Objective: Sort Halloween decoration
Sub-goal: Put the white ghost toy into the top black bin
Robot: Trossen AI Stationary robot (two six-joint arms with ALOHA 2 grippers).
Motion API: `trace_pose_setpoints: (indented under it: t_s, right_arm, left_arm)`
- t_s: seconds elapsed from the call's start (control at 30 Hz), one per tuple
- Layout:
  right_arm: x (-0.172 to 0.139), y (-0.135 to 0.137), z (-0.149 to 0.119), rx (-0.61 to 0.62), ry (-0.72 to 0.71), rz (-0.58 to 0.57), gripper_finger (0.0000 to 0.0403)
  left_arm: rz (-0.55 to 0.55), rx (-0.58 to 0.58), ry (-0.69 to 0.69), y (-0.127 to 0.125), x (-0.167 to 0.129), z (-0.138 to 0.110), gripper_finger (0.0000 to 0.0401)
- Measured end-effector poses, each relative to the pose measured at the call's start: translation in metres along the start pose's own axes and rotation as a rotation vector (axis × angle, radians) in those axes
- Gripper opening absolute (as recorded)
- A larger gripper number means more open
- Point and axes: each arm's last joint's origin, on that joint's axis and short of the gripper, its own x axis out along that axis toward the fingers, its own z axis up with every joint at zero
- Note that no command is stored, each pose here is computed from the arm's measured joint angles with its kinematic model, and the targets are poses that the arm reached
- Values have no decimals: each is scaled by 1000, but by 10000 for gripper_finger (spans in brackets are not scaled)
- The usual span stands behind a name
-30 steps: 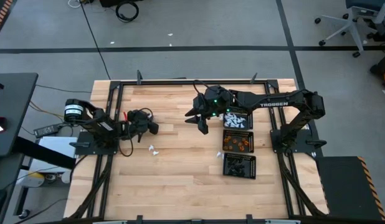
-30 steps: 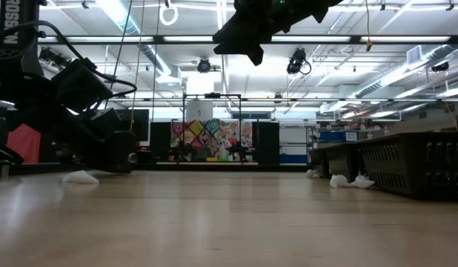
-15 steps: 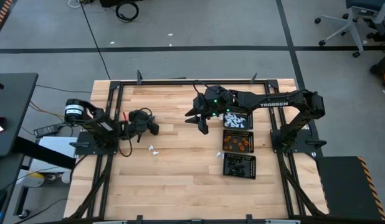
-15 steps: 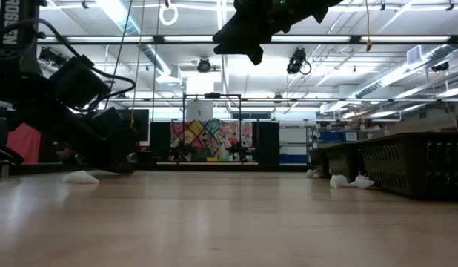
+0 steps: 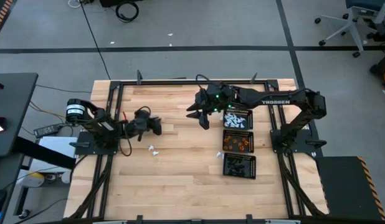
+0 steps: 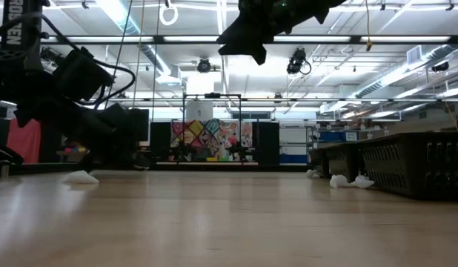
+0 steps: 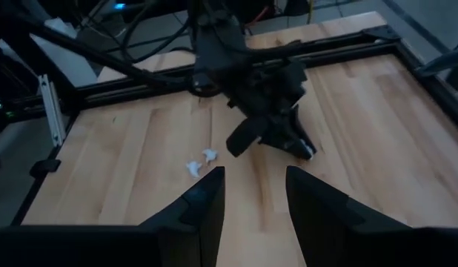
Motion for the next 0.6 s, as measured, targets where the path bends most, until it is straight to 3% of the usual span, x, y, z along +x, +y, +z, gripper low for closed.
trace_pose_setpoints:
  t_s: [0.27, 0.43, 0.6]
  right_arm:
    - [-12, -8, 6, 1, -26, -26, 148]
    - [-12, -8, 6, -10, -25, -23, 148]
    - [-12, -8, 6, -42, -23, -23, 148]
  left_arm:
    - [-84, -209, -53, -10, 2, 8, 36]
    - [-224, -354, -23, -19, 2, 15, 37]
    - [-331, -396, 38, -32, 12, 26, 37]
